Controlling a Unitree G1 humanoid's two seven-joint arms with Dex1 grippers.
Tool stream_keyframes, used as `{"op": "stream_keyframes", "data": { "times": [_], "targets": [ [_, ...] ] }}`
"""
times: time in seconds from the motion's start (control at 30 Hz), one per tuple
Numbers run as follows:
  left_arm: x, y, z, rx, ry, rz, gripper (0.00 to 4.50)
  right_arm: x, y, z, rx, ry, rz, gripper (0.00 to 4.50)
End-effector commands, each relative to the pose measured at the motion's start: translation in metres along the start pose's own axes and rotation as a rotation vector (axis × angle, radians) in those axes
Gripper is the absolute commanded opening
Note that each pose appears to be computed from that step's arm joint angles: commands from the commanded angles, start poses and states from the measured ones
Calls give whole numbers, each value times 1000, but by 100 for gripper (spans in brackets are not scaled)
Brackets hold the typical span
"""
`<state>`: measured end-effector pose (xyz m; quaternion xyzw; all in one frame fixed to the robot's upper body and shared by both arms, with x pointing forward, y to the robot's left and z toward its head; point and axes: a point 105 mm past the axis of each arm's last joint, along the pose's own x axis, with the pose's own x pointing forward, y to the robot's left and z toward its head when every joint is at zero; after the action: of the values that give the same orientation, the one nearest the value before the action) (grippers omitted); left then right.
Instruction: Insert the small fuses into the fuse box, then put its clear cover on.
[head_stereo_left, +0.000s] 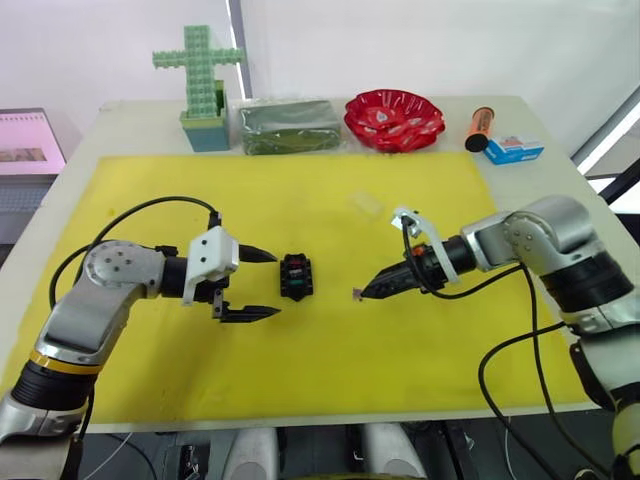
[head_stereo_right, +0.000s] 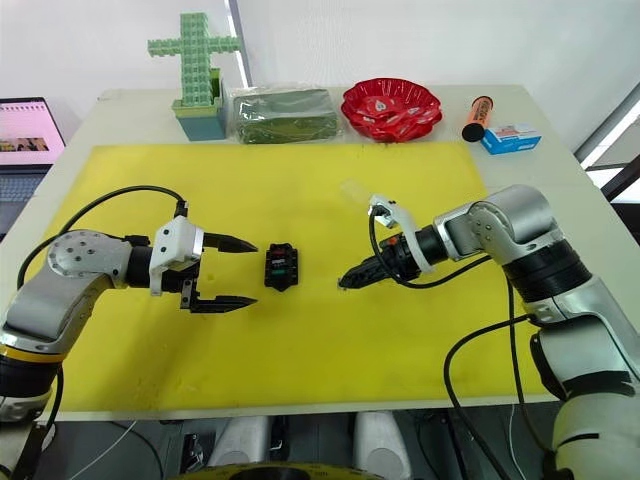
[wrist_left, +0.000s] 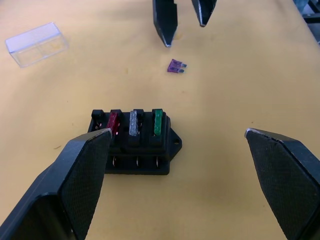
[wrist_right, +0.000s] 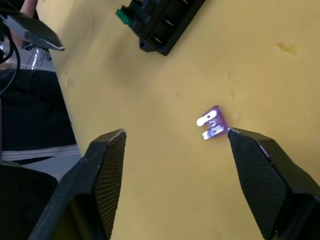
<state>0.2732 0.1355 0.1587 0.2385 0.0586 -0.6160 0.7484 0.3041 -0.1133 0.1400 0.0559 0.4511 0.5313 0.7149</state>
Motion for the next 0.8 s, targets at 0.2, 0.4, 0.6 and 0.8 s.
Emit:
{"op": "stream_keyframes", "data": {
  "times": [0.2,0.4,0.6,0.8],
  "targets": [
    [-2,0,5,31,-5,5,450,3,-5,6,0,0,19,356],
    [-3,0,4,31,0,15,450,6,-7,2,26,14,37,356],
    [-2,1,3,29,3,24,450,9,-1,1,33,25,70,356],
    [-2,1,1,29,5,34,450,11,-6,-1,60,25,67,356]
  ]
}}
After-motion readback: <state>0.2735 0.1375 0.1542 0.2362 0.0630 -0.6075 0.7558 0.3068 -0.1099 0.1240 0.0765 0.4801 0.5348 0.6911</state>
